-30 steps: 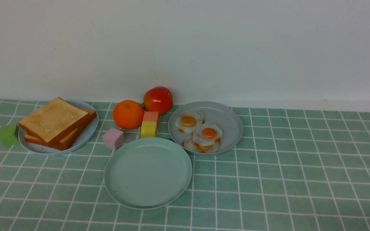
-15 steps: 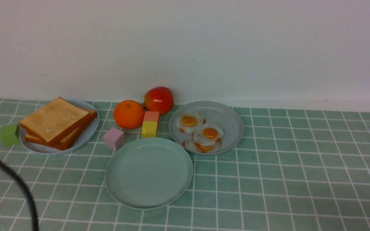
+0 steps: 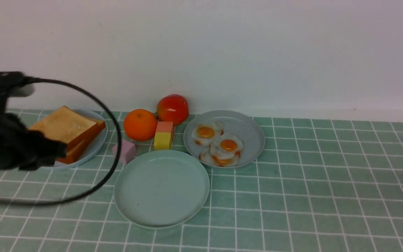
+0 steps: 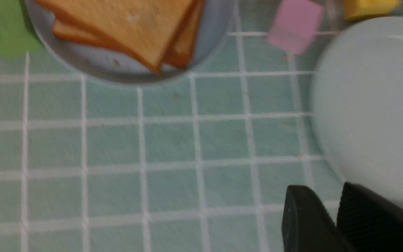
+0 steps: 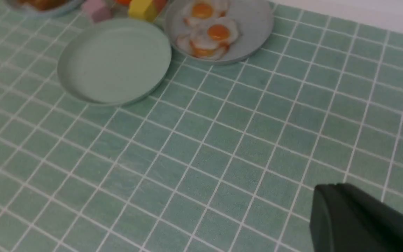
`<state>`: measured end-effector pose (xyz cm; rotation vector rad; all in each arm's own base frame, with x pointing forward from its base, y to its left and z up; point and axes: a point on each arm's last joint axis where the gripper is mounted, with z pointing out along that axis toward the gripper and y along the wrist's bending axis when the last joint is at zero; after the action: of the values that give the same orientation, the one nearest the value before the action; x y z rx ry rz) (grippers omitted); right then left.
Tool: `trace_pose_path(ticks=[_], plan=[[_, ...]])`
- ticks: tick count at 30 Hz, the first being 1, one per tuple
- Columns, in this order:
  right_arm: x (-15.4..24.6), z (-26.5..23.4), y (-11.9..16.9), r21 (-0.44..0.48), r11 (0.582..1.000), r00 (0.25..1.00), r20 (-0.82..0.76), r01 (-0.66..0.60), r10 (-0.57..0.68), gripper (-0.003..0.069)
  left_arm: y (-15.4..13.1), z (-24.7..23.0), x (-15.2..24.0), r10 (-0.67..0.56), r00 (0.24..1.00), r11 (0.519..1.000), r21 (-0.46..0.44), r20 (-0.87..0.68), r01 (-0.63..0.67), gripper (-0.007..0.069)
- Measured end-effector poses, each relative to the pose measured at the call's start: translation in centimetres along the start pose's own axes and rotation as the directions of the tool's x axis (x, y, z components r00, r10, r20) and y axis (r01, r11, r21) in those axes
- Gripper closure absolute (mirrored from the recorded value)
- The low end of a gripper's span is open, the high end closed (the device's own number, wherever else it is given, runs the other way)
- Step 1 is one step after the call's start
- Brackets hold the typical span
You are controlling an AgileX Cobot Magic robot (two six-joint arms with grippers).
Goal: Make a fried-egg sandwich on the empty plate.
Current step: Use the left arm to grab a slice of bread
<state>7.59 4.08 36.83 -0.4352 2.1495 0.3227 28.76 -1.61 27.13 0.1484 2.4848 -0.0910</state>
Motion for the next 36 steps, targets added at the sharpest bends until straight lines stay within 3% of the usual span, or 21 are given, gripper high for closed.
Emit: trace_pose_path(ticks=[5,10,16,22,36], plan=[[-0.9,0.1,0.2,-0.008,0.999,0.999,0.007,0.044,-0.044,0.0655,1.1,4.4,-2.8,0.103,0.993,0.993,-0.054,-0.058,-0.106,0.0437],[-1.1,0.0,0.2,-0.009,0.998,0.998,0.016,0.055,-0.055,0.0652,2.2,8.1,-5.6,0.207,0.975,0.970,-0.113,-0.087,-0.216,0.0338],[-1.1,0.0,0.2,-0.009,0.998,0.998,0.016,0.058,-0.057,0.0646,2.8,11.3,-6.0,0.274,0.952,0.950,-0.117,-0.139,-0.291,0.0268],[-1.2,0.0,0.2,-0.010,0.998,0.998,0.025,0.058,-0.058,0.0645,3.1,13.1,-5.6,0.409,0.897,0.897,-0.110,-0.165,-0.429,0.0261],[-1.2,0.0,0.5,-0.037,0.998,0.999,0.035,0.041,-0.040,0.0636,3.4,15.0,-5.2,0.477,0.862,0.859,-0.118,-0.173,-0.498,0.0286]])
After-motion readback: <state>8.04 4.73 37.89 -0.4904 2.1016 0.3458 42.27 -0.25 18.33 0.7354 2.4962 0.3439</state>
